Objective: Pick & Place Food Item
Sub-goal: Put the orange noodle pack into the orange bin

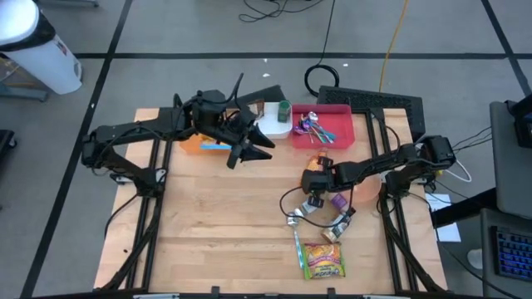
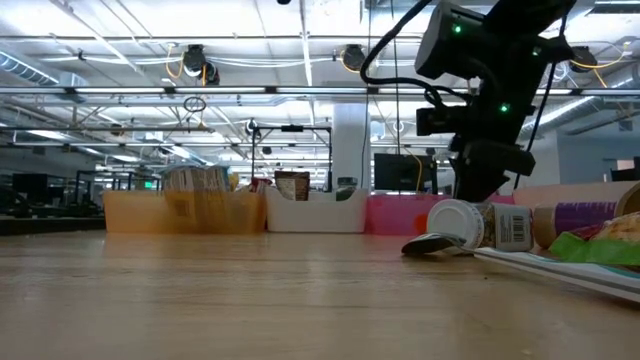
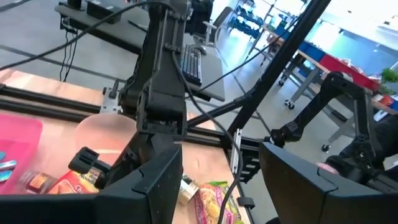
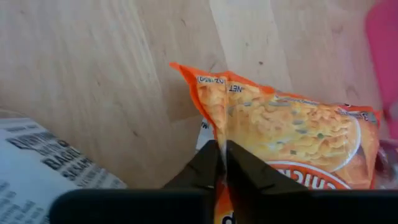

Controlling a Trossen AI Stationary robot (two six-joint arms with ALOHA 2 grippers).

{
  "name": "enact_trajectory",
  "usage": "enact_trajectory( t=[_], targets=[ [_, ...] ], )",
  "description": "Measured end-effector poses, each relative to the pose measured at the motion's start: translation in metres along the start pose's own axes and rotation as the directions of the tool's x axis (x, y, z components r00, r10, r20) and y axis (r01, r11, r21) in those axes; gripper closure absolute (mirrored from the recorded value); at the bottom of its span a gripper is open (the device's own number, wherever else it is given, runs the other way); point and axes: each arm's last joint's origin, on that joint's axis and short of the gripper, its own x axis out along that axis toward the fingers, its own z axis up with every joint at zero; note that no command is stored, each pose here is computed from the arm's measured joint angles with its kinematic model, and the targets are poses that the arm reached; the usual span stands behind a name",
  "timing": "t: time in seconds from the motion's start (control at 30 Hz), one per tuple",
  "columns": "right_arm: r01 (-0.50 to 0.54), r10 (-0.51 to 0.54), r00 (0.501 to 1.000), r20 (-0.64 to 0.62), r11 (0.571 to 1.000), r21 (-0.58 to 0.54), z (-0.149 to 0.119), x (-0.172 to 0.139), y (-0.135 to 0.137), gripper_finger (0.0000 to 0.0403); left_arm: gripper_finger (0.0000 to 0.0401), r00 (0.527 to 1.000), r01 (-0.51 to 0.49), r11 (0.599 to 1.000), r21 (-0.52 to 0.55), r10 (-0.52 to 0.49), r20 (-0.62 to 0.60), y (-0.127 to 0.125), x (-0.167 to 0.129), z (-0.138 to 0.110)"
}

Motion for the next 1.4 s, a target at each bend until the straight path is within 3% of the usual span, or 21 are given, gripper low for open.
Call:
enact_trajectory(
  t=[0.3,0.53,0.9,1.03,1.23,1.4],
  targets=[
    [-0.03,0.035,0.998,0.059,0.996,-0.085,0.029,-0.022,0.002,0.0401,0.0178,0.999,-0.019,1.0,-0.004,0.019,-0.031,0.002,0.0,-0.004],
    [-0.214,0.231,0.957,0.177,0.97,-0.113,0.077,-0.06,-0.006,0.0402,0.0178,0.999,-0.019,1.0,-0.005,0.019,-0.031,0.002,0.0,-0.003],
    [-0.497,0.503,0.801,0.324,0.861,-0.109,0.119,-0.101,-0.051,0.0403,0.0178,0.999,0.009,0.998,-0.066,-0.012,-0.045,-0.001,0.001,-0.005],
    [-0.57,0.561,0.748,0.356,0.817,-0.089,0.121,-0.109,-0.067,0.0403,0.0178,0.997,0.015,0.997,-0.07,-0.019,-0.068,-0.009,0.006,-0.009],
    [-0.676,0.637,0.627,0.448,0.731,-0.093,0.13,-0.117,-0.085,0.0403,0.0178,0.992,-0.061,0.997,-0.043,0.056,-0.111,-0.022,0.015,-0.02],
    [-0.692,0.647,0.559,0.519,0.708,-0.138,0.138,-0.123,-0.088,0.0403,0.0178,0.984,-0.077,0.996,-0.052,0.068,-0.163,-0.023,0.024,-0.03]
  ],
)
